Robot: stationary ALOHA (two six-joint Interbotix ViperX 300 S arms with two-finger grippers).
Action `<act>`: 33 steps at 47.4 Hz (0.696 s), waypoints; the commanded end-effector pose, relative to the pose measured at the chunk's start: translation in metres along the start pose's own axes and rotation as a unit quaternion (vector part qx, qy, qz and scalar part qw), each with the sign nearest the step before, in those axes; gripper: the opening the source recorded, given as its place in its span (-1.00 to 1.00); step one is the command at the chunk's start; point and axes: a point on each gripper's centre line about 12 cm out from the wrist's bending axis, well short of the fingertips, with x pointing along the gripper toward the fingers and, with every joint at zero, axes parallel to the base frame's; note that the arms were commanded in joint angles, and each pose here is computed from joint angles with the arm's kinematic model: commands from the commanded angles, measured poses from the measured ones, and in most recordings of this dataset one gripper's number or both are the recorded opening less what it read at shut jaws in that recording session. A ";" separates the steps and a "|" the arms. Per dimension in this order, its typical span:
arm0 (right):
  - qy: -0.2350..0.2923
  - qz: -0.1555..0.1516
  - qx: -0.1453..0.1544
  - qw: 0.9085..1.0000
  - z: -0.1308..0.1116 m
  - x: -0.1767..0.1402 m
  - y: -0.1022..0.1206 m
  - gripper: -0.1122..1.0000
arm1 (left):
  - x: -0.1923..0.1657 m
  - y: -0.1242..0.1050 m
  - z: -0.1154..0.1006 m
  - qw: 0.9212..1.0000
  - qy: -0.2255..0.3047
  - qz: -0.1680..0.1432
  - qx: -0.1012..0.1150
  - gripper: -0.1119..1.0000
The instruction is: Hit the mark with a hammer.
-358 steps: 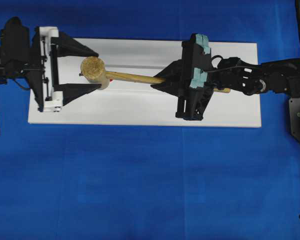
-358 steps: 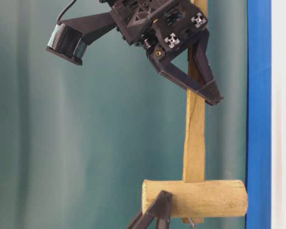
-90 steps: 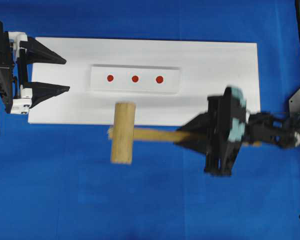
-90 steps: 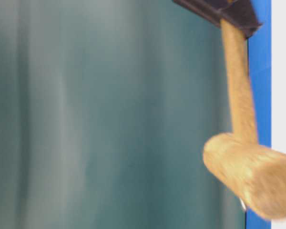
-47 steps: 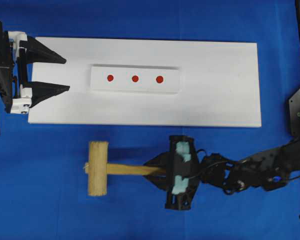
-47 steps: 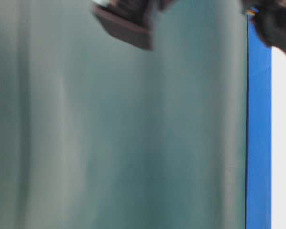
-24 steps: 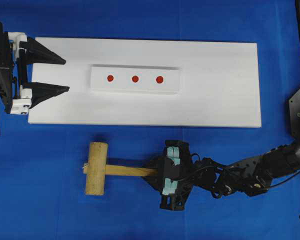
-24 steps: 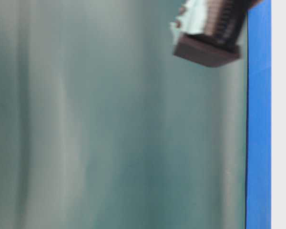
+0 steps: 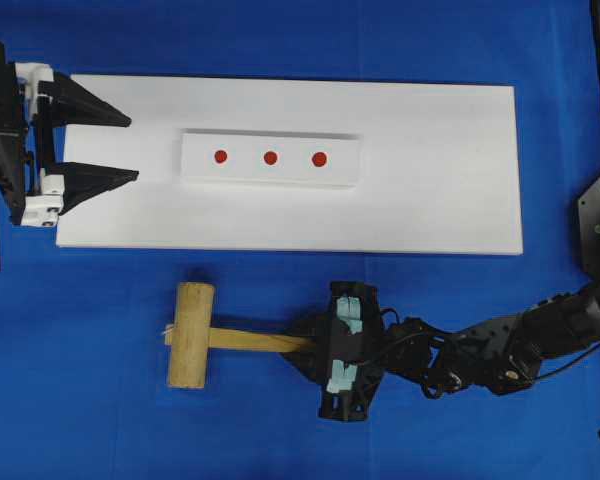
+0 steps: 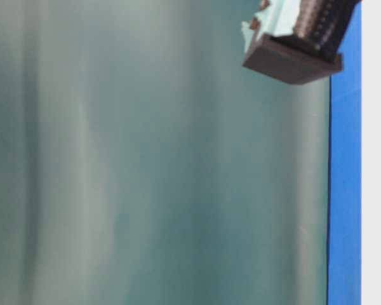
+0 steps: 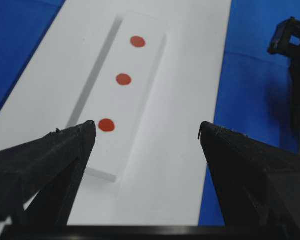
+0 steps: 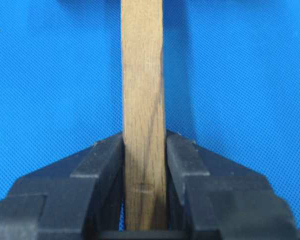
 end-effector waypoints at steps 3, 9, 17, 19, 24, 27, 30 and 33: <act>0.000 0.003 0.007 1.000 0.004 0.000 0.000 -0.50 | 0.000 0.000 0.005 1.000 -0.009 0.000 0.002 0.67; -0.004 0.006 0.008 1.000 0.008 -0.003 0.001 -0.02 | 0.000 0.000 0.005 1.000 -0.009 0.000 0.001 0.67; -0.015 0.011 0.009 1.000 0.018 -0.016 -0.001 0.75 | 0.000 0.000 0.005 1.000 -0.009 0.000 0.001 0.67; -0.020 0.015 0.009 1.000 0.022 -0.022 -0.002 0.81 | 0.000 0.000 0.005 1.000 -0.009 0.000 0.001 0.67; -0.035 0.025 0.008 0.999 0.037 -0.041 -0.004 0.72 | 0.000 0.000 0.005 1.000 -0.009 0.000 0.000 0.67; -0.046 0.031 0.006 0.998 0.045 -0.052 -0.006 0.68 | 0.000 0.000 0.005 1.000 -0.009 0.000 0.000 0.67; -0.057 0.036 0.001 0.998 0.053 -0.064 -0.009 0.68 | 0.000 0.000 0.005 1.000 -0.009 0.000 0.000 0.67; -0.067 0.044 -0.005 0.997 0.060 -0.077 -0.012 0.68 | 0.000 0.000 0.005 1.000 -0.009 0.000 0.000 0.67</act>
